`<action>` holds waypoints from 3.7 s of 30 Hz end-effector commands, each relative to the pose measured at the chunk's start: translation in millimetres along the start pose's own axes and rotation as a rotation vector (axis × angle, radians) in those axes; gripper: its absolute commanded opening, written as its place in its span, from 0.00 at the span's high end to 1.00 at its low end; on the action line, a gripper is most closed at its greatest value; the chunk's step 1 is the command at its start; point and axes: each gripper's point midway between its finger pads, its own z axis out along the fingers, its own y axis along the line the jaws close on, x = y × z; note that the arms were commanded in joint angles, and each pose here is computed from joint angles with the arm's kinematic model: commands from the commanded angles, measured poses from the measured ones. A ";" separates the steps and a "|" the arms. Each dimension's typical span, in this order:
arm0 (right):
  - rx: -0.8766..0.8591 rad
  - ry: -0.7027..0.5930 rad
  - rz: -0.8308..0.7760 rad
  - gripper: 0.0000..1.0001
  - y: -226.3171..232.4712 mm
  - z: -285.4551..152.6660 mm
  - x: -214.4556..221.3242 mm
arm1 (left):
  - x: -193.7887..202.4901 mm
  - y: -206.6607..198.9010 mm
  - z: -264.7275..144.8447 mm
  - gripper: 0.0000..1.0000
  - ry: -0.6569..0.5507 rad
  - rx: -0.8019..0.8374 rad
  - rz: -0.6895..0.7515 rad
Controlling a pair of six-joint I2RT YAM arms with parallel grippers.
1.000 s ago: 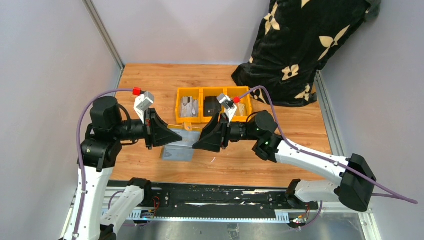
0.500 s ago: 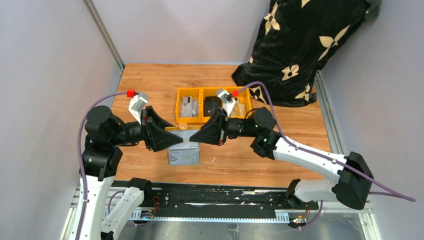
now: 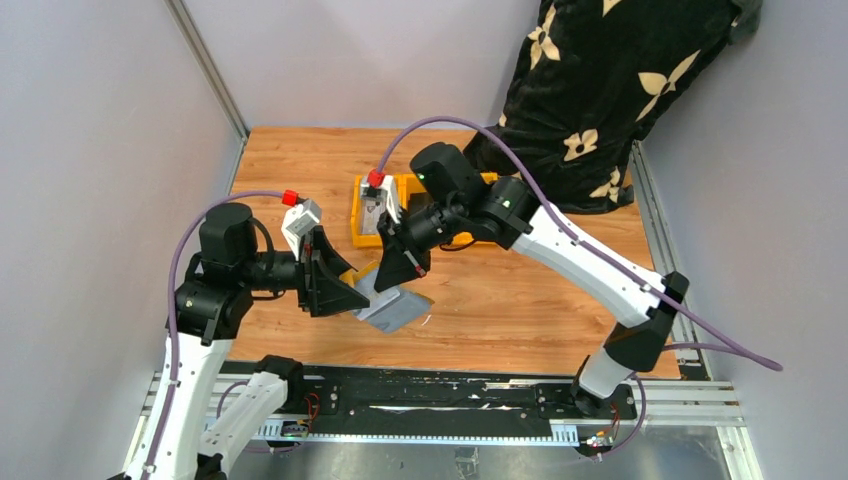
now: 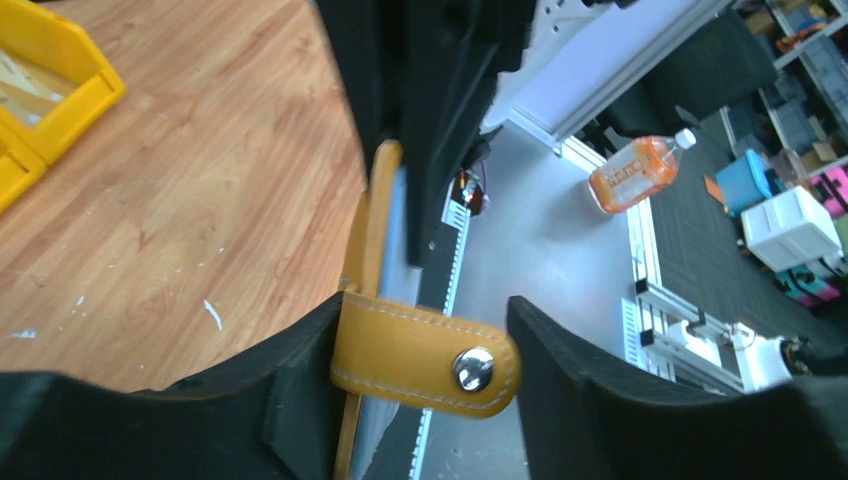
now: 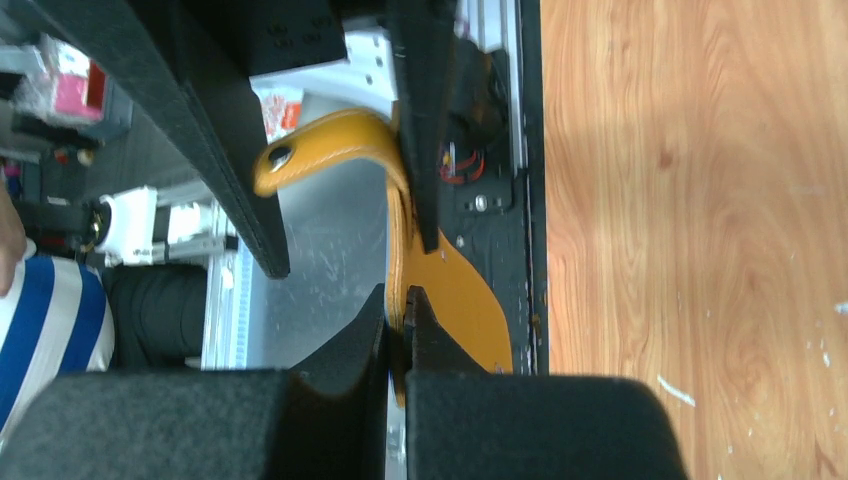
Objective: Take the credit cards out of the card holder
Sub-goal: Remove the credit card from the card holder.
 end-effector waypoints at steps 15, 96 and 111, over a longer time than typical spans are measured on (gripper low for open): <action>-0.033 0.209 -0.099 0.99 27.7 5.9 16.3 | 36.5 6.8 5.8 0.88 0.117 0.005 0.027; -0.015 -0.580 -0.026 0.43 37.2 -81.7 -24.8 | 20.4 13.9 15.9 1.00 0.099 -0.004 -0.102; -0.119 -0.564 0.166 0.47 17.7 -35.6 -4.1 | 0.9 -1.5 15.1 1.00 0.023 0.024 -0.102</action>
